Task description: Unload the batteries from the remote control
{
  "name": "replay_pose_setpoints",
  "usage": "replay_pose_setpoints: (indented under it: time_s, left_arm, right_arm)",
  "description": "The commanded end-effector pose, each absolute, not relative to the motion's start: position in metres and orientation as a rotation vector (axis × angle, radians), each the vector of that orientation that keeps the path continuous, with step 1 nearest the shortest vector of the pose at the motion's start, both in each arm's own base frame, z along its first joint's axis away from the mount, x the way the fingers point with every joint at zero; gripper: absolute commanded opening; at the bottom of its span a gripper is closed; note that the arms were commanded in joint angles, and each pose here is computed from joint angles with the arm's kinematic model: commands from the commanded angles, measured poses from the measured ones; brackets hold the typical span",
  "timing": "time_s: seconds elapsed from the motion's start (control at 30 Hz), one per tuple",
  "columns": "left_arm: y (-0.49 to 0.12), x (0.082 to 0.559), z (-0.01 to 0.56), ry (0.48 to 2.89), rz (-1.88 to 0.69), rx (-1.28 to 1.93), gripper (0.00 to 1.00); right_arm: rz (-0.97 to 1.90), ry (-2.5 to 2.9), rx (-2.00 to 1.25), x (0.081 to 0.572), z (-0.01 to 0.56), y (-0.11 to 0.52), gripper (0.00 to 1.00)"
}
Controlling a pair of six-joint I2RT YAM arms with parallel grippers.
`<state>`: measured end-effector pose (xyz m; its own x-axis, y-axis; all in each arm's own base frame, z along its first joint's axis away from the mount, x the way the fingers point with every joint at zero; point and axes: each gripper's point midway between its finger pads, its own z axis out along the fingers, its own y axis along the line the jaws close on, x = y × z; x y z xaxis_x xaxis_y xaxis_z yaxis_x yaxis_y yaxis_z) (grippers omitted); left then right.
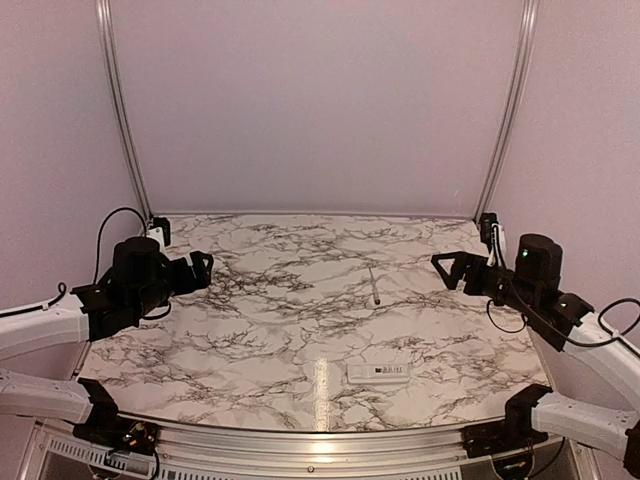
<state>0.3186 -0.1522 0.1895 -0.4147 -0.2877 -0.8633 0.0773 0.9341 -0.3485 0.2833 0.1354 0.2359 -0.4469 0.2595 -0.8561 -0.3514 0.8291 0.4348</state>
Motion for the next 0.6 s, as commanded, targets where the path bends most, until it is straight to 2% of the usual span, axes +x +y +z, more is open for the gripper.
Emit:
replay_pose_setpoints:
  time_s: [0.0, 0.23, 0.37, 0.57]
  left_arm:
    - [-0.175, 0.303, 0.202, 1.970, -0.498, -0.074, 0.99]
    - [-0.207, 0.275, 0.199, 2.018, -0.586, 0.076, 0.99]
    - [-0.223, 0.263, 0.195, 2.037, -0.617, 0.153, 0.99]
    - [-0.234, 0.253, 0.189, 2.058, -0.625, 0.221, 0.99]
  right_arm:
    - [0.687, 2.002, -0.201, 0.266, 0.235, 0.172, 0.98]
    - [0.586, 2.146, -0.361, 0.232, 0.192, 0.219, 0.98]
    - [0.467, 2.257, -0.522, 0.214, 0.156, 0.237, 0.98]
    - [0.322, 2.337, -0.807, 0.199, 0.136, 0.256, 0.98]
